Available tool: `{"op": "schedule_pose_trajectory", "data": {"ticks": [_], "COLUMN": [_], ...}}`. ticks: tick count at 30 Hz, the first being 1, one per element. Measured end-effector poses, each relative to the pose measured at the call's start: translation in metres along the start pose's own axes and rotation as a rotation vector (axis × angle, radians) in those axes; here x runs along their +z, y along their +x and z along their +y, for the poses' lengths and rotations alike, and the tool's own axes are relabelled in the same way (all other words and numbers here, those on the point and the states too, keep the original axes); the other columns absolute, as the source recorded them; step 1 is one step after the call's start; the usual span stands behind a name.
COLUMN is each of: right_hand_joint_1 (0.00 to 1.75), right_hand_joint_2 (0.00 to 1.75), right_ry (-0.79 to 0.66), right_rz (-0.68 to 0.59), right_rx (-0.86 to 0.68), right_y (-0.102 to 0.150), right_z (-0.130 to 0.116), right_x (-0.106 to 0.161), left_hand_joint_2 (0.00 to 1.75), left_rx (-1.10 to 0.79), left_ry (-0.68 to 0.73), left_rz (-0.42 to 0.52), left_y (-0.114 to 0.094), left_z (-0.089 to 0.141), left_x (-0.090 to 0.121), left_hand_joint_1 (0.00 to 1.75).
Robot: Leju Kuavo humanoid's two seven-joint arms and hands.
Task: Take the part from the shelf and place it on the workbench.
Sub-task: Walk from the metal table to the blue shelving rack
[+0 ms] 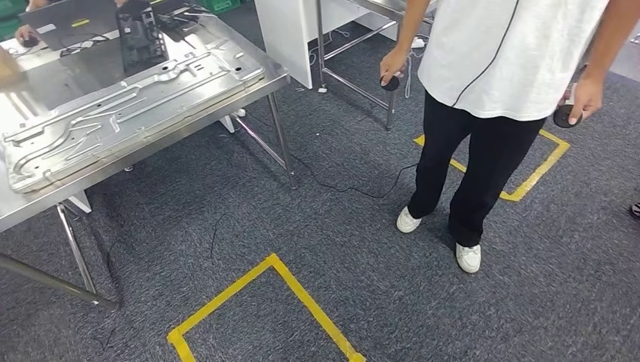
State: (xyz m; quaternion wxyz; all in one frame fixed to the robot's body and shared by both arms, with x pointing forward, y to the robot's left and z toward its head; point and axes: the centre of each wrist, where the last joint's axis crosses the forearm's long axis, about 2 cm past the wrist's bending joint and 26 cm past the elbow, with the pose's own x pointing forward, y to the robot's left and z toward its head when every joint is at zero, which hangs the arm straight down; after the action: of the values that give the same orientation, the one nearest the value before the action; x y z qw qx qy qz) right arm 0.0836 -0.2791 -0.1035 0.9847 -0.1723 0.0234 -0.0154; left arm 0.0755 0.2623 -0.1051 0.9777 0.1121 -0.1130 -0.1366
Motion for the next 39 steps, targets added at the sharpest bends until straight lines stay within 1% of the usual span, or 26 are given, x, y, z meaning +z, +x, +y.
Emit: {"op": "schedule_pose_trajectory", "data": {"ticks": [2,4,9,14,18,28,32,39], "right_hand_joint_1": [0.0,0.0,0.0,0.0,0.0,0.0,0.0,0.0], "right_hand_joint_2": [0.0,0.0,0.0,0.0,0.0,0.0,0.0,0.0], "right_ry": [0.009,0.02,0.049,0.057,0.061,0.06,0.062,0.066], "right_rz": [0.005,0.004,-0.01,-0.005,-0.011,-0.003,-0.008,-0.02], "right_rx": [-0.004,-0.008,-0.008,-0.012,-0.019,-0.02,-0.025,-0.025], "right_y": [0.0,-0.002,-0.001,-0.004,-0.002,-0.004,-0.001,-0.002], "right_z": [0.001,0.003,0.013,0.015,0.016,0.016,0.016,0.016], "right_x": [0.0,0.001,0.005,0.005,0.006,0.006,0.006,0.006], "left_hand_joint_2": [0.0,0.0,0.0,0.0,0.0,0.0,0.0,0.0], "left_rx": [0.009,0.011,0.009,0.003,0.003,0.009,0.002,-0.004], "left_ry": [-0.002,0.0,0.035,0.055,0.059,0.048,0.031,0.029], "left_rz": [0.022,0.023,-0.038,-0.089,-0.077,-0.055,-0.034,-0.051], "left_y": [-0.002,-0.003,-0.003,-0.001,-0.007,0.0,-0.004,-0.003], "left_z": [-0.001,0.001,0.009,0.011,0.01,0.009,0.007,0.005], "left_x": [0.0,0.0,-0.002,-0.003,-0.002,-0.002,-0.002,-0.001], "left_hand_joint_1": [0.0,0.0,0.0,0.0,0.0,0.0,0.0,0.0]}}
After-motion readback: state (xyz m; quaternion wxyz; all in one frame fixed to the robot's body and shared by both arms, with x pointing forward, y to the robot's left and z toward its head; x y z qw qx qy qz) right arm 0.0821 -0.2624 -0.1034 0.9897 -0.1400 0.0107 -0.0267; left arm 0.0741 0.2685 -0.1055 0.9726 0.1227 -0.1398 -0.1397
